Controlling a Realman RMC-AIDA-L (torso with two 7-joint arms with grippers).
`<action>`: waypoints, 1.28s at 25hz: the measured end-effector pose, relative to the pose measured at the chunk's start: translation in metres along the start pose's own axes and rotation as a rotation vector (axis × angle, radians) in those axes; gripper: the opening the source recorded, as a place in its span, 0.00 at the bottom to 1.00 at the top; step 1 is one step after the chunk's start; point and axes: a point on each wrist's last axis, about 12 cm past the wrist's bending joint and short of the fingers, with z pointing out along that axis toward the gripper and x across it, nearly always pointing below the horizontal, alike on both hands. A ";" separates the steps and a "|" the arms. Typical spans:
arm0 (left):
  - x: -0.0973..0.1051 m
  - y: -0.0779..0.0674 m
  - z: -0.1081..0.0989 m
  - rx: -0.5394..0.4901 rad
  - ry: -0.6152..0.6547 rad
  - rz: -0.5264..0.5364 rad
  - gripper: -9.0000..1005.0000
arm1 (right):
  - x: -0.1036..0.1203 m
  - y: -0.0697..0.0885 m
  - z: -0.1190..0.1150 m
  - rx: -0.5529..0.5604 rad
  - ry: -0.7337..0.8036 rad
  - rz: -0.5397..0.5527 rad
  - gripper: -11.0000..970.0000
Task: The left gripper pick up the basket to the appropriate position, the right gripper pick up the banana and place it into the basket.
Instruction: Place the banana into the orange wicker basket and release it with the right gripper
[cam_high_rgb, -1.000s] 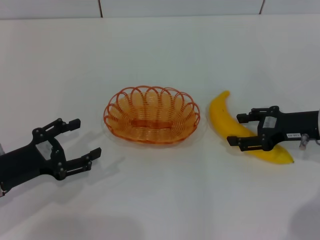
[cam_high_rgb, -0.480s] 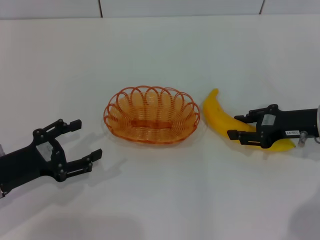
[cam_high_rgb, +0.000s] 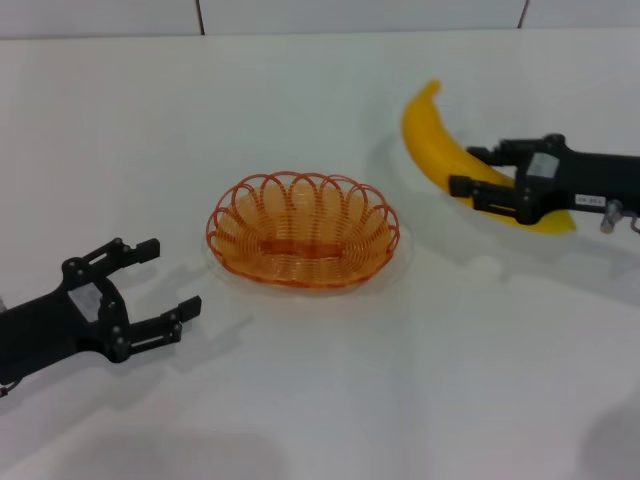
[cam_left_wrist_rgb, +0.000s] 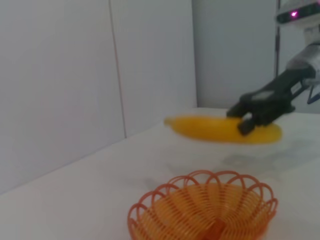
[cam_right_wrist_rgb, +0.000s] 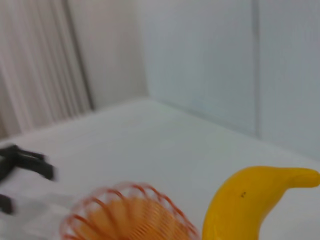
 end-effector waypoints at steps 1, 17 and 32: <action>0.000 0.001 -0.001 -0.005 -0.001 -0.012 0.87 | -0.003 0.003 0.002 -0.022 -0.026 -0.024 0.52; -0.004 0.005 0.003 0.000 -0.007 -0.031 0.87 | -0.028 0.042 0.114 -0.220 -0.040 -0.262 0.58; -0.003 0.004 0.002 -0.002 -0.006 -0.031 0.87 | -0.031 0.047 0.108 -0.291 -0.067 -0.202 0.66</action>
